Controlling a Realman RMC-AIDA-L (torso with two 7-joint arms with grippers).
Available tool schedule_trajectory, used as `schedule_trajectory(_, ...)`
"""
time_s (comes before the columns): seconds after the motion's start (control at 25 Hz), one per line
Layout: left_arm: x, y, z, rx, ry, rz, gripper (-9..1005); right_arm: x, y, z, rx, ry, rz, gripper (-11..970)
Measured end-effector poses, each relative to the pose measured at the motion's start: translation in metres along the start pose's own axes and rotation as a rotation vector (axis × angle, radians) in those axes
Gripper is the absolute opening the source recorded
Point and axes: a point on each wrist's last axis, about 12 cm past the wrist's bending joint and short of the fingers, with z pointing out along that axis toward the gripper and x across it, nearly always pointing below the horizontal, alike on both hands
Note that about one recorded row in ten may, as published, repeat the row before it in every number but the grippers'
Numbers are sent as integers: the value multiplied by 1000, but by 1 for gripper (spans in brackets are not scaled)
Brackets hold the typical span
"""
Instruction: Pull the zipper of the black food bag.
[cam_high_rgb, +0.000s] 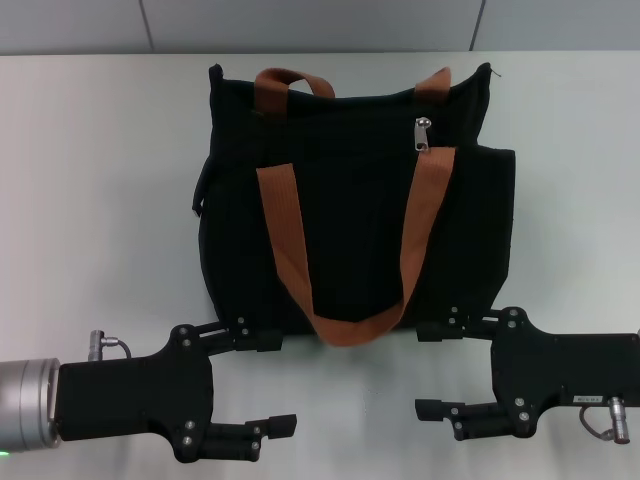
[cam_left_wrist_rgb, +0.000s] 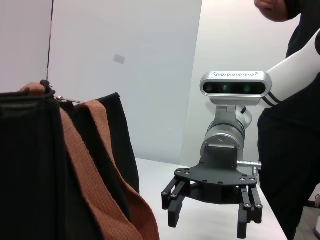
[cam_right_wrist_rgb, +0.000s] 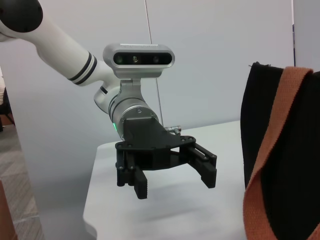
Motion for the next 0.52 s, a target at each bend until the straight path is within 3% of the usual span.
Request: schedule_trajectory(0.52,1,0,-1,5,7,-2,832,0,0,1,0,-1,3,783)
